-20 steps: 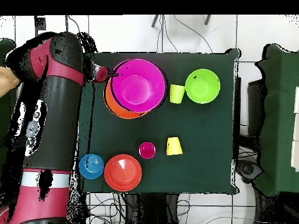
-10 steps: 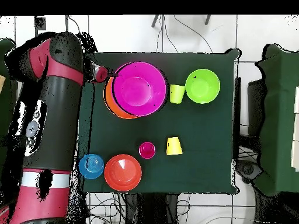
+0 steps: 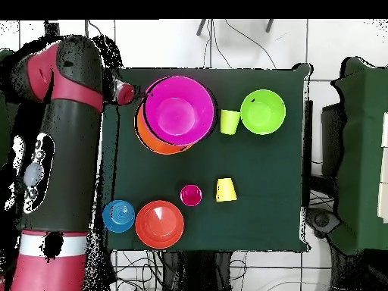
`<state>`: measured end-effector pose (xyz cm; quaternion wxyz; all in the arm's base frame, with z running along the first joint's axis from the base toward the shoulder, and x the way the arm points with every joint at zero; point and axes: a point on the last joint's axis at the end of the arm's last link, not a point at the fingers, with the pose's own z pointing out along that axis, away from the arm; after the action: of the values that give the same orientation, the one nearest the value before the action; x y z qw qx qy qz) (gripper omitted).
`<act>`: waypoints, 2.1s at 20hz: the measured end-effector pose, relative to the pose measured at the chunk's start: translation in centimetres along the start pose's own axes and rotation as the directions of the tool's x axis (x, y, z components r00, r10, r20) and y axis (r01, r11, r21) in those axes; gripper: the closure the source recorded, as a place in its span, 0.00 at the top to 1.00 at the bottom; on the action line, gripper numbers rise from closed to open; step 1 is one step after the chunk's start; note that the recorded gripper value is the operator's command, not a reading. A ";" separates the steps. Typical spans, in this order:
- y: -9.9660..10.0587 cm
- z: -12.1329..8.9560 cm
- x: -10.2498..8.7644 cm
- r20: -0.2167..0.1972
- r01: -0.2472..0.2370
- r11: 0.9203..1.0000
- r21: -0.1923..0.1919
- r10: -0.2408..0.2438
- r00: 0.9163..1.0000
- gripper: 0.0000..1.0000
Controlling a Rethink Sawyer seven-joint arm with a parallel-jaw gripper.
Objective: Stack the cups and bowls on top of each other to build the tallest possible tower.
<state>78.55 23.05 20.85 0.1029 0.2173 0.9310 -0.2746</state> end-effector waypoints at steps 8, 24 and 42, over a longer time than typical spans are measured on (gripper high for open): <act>-3.6 -7.0 -1.7 -0.046 -0.065 0.997 -0.034 0.064 0.997 1.00; -28.4 -18.3 -8.9 -0.240 -0.417 0.865 -0.279 0.358 0.902 1.00; -46.5 -13.8 -11.3 -0.307 -0.425 0.810 -0.403 0.318 0.897 1.00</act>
<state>66.17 -8.30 57.46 0.0974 0.3951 0.9134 0.0062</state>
